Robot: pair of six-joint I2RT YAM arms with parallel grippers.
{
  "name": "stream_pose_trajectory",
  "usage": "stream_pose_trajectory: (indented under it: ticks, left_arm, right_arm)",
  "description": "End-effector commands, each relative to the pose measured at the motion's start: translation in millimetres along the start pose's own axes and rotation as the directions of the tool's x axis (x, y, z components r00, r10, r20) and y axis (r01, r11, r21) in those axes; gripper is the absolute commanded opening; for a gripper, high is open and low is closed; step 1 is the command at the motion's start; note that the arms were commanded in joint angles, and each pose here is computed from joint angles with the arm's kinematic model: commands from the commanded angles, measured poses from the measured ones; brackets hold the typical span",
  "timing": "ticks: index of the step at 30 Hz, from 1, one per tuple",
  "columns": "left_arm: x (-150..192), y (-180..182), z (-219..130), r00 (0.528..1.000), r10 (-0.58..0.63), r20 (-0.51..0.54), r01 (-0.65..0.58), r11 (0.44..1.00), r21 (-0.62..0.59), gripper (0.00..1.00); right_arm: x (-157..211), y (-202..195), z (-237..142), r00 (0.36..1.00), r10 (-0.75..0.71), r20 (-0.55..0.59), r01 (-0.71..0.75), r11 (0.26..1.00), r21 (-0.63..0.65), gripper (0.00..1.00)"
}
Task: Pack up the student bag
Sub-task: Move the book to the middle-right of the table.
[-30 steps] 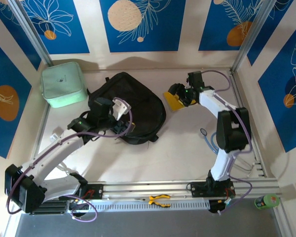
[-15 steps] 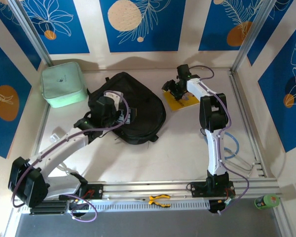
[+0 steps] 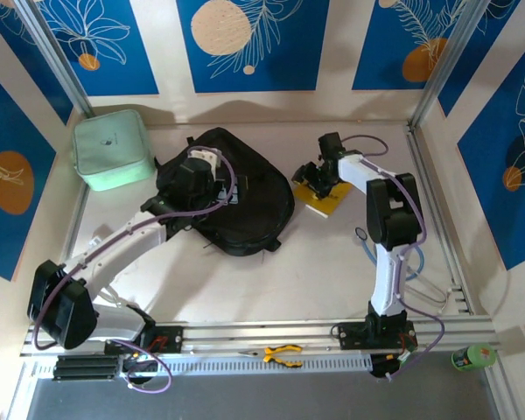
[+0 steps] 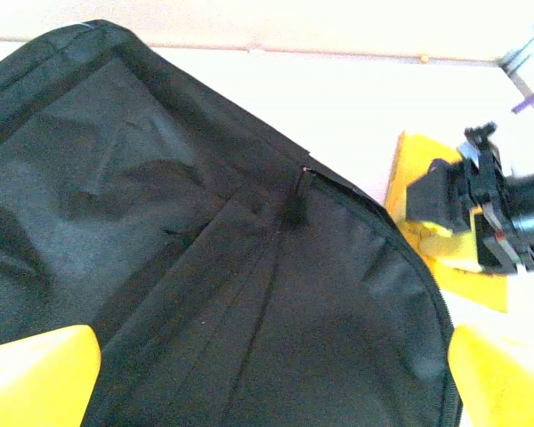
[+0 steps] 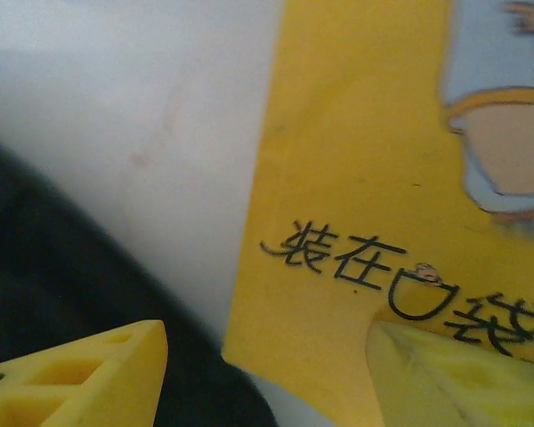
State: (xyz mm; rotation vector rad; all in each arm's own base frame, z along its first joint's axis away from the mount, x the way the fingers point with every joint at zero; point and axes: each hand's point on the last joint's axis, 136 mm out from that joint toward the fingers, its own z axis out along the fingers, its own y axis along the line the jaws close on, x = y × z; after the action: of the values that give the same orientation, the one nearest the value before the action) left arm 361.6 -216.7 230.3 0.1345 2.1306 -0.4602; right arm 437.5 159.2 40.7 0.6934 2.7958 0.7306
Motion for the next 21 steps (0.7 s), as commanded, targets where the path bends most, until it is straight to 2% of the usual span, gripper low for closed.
stream_pose_trajectory:
  ticks: [1, 6, 12, 15, 18, 21]
  left_arm:
    - [-12, -17, 3, 1.000, 0.009, 0.012, -0.010, 0.996, 0.085, 1.00]
    - [-7, -30, 10, 1.000, 0.021, -0.023, -0.017, 0.989, 0.149, 1.00]
    - [-3, -42, 18, 0.998, 0.014, -0.069, 0.001, 0.978, 0.206, 1.00]
    - [3, -55, 20, 0.995, 0.021, -0.103, 0.007, 0.963, 0.268, 1.00]
    - [9, -71, 19, 0.990, 0.043, -0.137, 0.002, 0.949, 0.314, 1.00]
    - [13, -85, 20, 0.983, 0.074, -0.169, -0.015, 0.946, 0.324, 1.00]
  right_arm:
    - [49, -48, -1, 0.992, 0.097, -0.077, -0.087, 0.989, 0.120, 0.63]
    - [107, -81, -9, 0.981, 0.159, -0.109, -0.139, 0.976, 0.167, 0.62]
    - [166, -96, -18, 0.971, 0.194, -0.139, -0.161, 0.962, 0.218, 0.62]
    - [158, -85, -37, 0.982, 0.174, -0.077, -0.158, 0.971, 0.179, 0.62]
    - [128, -60, -70, 0.996, 0.076, 0.037, -0.080, 0.991, 0.110, 0.63]
    - [96, -52, -97, 0.989, -0.020, 0.146, 0.001, 0.992, 0.130, 0.65]
